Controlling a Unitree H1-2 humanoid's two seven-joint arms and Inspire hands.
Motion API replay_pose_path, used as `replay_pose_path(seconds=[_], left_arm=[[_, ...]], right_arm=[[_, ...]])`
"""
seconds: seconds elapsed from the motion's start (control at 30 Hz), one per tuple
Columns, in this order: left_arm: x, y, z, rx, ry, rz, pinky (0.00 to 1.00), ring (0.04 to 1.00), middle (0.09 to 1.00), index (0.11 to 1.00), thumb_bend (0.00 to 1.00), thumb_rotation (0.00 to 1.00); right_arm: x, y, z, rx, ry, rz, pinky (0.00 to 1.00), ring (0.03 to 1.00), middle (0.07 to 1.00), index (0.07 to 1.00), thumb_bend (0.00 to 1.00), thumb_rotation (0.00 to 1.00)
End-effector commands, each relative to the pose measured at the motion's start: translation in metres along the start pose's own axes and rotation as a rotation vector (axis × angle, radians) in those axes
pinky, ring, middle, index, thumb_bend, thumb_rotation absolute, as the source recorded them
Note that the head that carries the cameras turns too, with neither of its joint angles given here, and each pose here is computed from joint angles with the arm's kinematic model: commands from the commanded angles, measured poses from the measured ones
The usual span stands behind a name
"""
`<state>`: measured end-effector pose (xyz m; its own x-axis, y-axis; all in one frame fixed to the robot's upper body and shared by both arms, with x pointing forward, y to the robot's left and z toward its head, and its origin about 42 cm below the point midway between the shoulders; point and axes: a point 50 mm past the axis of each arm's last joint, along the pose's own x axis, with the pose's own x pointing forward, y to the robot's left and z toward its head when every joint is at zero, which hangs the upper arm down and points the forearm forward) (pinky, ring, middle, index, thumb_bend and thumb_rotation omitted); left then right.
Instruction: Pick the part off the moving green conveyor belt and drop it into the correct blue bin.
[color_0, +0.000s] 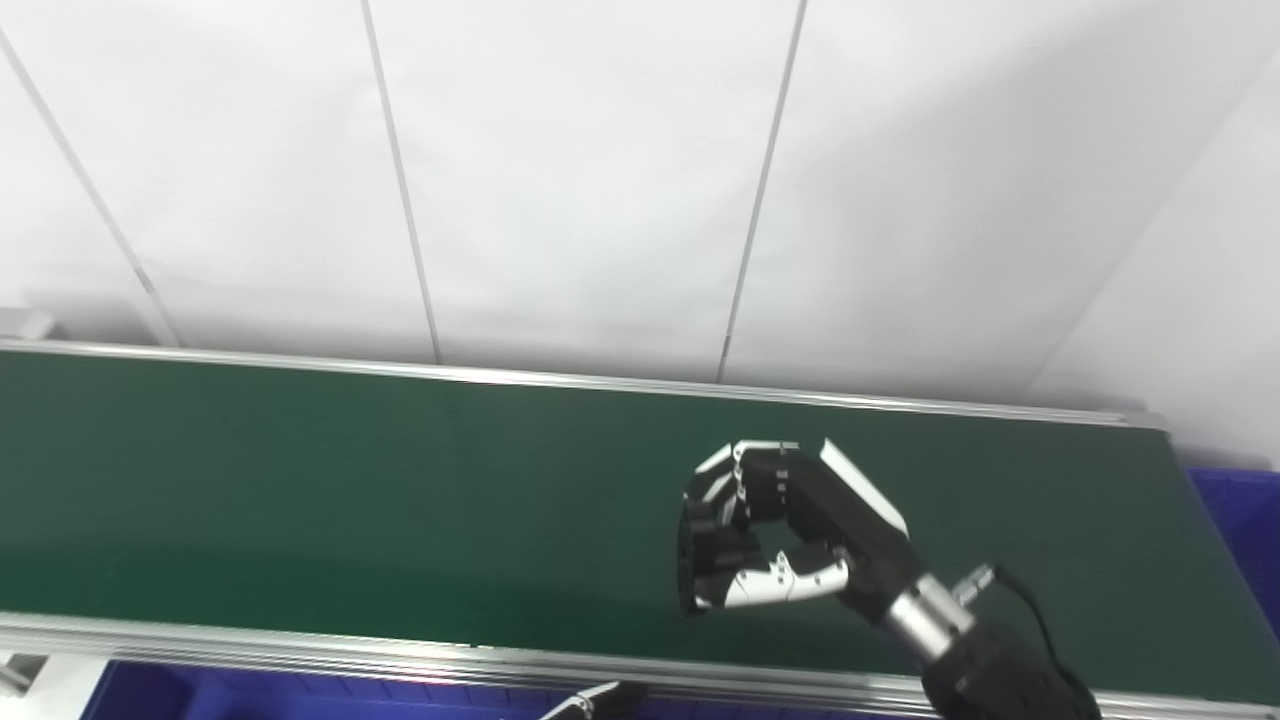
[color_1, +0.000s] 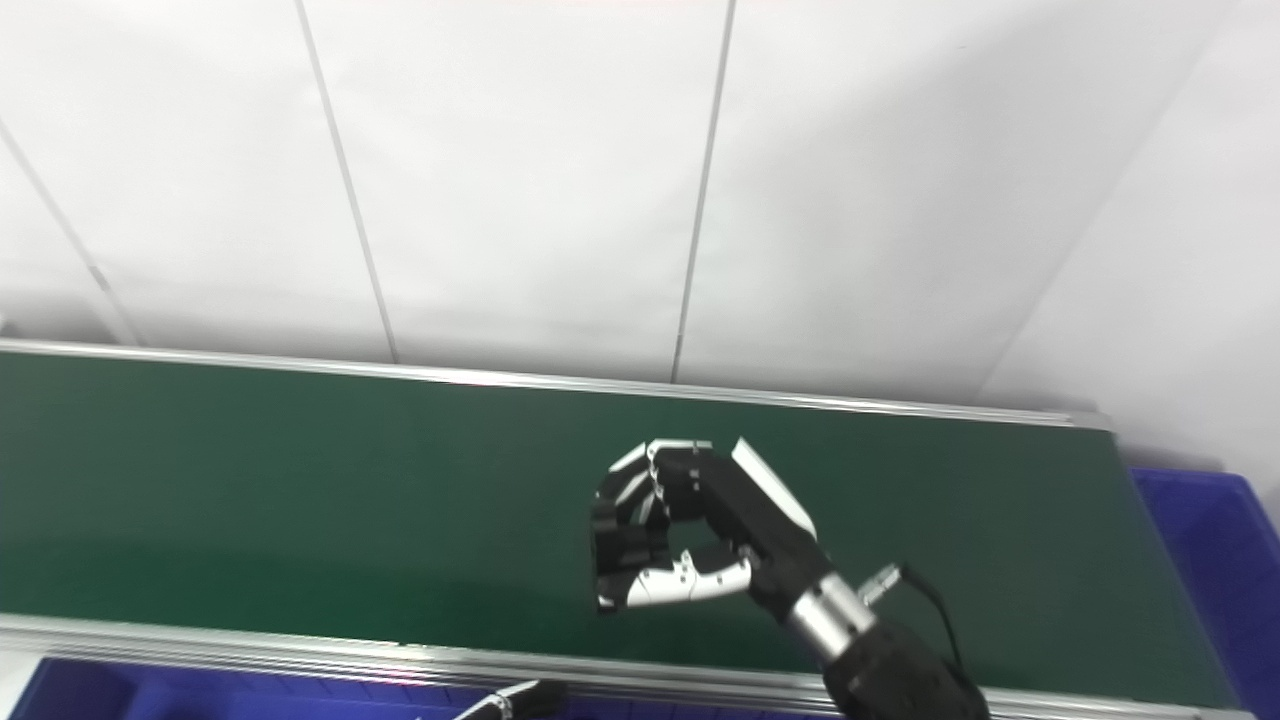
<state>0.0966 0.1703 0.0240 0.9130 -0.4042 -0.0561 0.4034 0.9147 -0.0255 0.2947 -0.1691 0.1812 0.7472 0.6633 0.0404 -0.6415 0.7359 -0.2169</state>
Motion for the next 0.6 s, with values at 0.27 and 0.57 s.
replay_pose_path(seconds=[0.27,0.57], left_arm=[[-0.018,0.026,0.033,-0.008,-0.026,-0.017,0.92,0.93,0.932,0.891,0.83,0.97],[-0.021,0.042,0.048,-0.057,-0.024,-0.002,0.89,0.902,0.906,0.867,0.81,0.94]], right_arm=[[-0.061,0.014,0.007,0.053,0.03,-0.152,0.23,0.277,0.474,0.487,0.52,0.0],[-0.107,0.018,0.005,-0.021,0.131,-0.223,0.23,0.279,0.413,0.535,0.51,0.0]])
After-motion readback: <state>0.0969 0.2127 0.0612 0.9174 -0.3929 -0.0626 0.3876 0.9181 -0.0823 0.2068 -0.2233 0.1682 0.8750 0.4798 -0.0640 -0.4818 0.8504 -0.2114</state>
